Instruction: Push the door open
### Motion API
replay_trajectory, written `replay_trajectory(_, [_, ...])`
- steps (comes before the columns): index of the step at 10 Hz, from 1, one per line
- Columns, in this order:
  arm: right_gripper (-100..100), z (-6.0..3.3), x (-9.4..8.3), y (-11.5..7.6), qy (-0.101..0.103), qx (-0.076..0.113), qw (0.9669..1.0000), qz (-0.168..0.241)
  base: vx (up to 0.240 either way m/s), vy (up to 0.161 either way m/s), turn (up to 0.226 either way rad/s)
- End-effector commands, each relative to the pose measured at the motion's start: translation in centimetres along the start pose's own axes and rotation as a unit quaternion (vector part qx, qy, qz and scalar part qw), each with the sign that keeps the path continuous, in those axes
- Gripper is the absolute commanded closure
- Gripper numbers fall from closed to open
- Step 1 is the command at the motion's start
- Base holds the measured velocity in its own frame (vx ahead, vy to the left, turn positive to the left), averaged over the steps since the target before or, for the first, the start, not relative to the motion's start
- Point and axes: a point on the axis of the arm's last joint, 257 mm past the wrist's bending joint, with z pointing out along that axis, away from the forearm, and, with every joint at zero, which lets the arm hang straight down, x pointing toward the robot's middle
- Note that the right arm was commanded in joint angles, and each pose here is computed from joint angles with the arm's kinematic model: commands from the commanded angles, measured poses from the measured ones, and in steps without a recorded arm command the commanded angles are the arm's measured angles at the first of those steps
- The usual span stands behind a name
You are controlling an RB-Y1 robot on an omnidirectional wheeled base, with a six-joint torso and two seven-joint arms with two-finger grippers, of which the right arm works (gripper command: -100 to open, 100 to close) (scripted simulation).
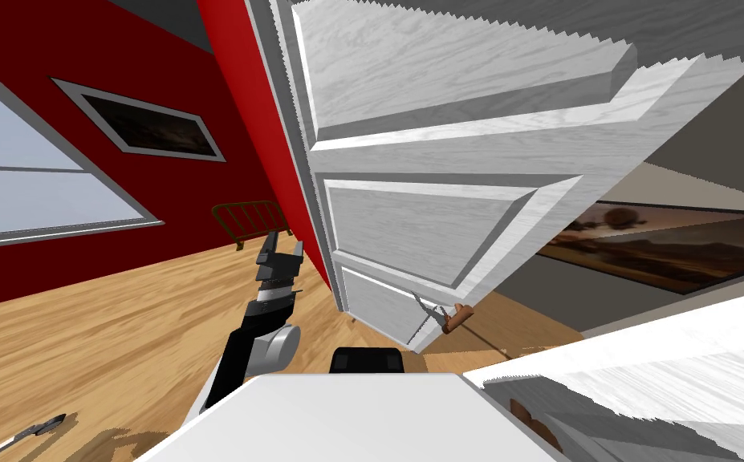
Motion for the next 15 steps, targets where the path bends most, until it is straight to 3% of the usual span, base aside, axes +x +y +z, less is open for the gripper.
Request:
replay_trajectory(1, [100,0.76,0.2,1.7,0.007,-0.014,0.9997,-0.018,-0.075,-0.101,-0.017])
replay_trajectory(3, [100,0.76,0.2,1.7,0.007,-0.014,0.9997,-0.018,-0.029,-0.049,0.016])
replay_trajectory(4, [100,1.52,0.2,2.1,0.012,-0.020,0.9994,-0.025,-0.029,-0.072,0.007])
replay_trajectory(8, [100,2.03,0.3,2.4,0.015,-0.024,0.9991,-0.030,-0.017,-0.032,-0.002])
replay_trajectory(15, [100,2.03,0.3,2.4,0.015,-0.024,0.9991,-0.030,-0.003,-0.003,0.004])
